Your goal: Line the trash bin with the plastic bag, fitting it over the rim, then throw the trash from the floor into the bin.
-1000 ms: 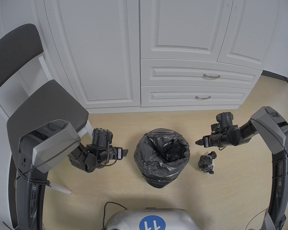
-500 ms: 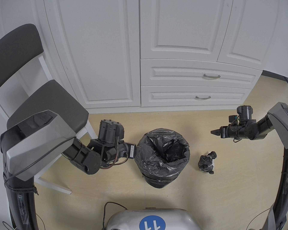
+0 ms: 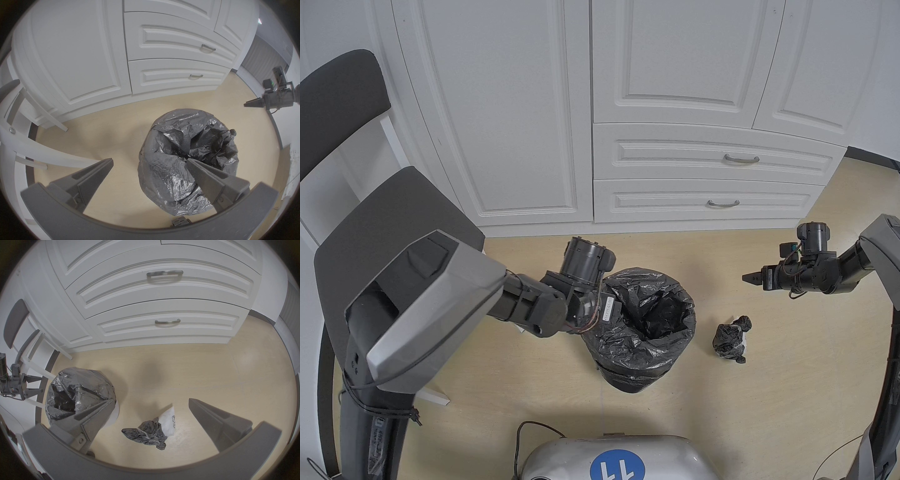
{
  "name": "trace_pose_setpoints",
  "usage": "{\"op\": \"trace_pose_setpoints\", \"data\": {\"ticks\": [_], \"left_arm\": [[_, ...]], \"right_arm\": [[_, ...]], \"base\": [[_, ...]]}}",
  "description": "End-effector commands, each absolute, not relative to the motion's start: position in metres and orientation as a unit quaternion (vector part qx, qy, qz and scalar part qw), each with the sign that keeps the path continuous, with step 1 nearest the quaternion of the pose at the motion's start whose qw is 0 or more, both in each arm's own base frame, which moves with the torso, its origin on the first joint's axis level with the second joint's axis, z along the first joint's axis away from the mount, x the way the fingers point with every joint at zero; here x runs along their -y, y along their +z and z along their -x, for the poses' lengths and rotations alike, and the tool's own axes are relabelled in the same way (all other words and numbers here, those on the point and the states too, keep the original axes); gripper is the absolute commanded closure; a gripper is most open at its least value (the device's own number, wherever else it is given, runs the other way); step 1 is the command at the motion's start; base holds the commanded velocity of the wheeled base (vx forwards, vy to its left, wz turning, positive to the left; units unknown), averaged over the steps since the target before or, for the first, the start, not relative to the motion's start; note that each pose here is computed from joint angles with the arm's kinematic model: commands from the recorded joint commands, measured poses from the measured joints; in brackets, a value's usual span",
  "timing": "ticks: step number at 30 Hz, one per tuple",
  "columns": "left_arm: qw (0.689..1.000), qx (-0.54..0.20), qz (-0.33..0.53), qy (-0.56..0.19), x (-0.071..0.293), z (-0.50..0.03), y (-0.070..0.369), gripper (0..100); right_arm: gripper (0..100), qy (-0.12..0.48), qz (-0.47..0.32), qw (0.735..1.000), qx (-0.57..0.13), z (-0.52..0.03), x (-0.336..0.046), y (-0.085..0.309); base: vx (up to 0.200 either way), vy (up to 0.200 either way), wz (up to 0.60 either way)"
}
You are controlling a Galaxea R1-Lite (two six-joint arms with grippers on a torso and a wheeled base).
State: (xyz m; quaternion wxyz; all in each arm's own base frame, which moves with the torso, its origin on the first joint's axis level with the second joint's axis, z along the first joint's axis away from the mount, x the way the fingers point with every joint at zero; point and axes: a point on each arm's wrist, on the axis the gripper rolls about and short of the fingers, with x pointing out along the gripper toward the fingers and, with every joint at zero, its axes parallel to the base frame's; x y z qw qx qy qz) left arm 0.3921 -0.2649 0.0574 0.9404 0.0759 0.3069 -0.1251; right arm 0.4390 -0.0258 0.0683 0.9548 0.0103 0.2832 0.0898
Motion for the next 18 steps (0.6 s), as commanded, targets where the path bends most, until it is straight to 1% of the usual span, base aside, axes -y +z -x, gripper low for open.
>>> {"op": "trace_pose_setpoints", "data": {"ticks": [1,10,11,18], "left_arm": [[0.932,-0.328,-0.107,-0.106,0.289,-0.403,0.028,0],[0.926,-0.345,-0.136,-0.065,0.301,-0.426,0.004,0],[0.92,-0.359,-0.146,-0.06,0.299,-0.425,0.0,0],[0.901,-0.398,-0.163,-0.051,0.287,-0.414,0.002,0]], "right_arm": [[0,0.089,-0.01,0.954,-0.285,-0.439,0.027,0.066],[0,0.091,-0.009,0.954,-0.287,-0.439,0.026,0.064],[0,0.091,-0.009,0.954,-0.287,-0.44,0.025,0.064],[0,0.092,-0.008,0.953,-0.289,-0.439,0.024,0.063]], "base": [[0.0,0.0,0.0],[0.0,0.0,0.0],[0.0,0.0,0.0],[0.0,0.0,0.0]]}}
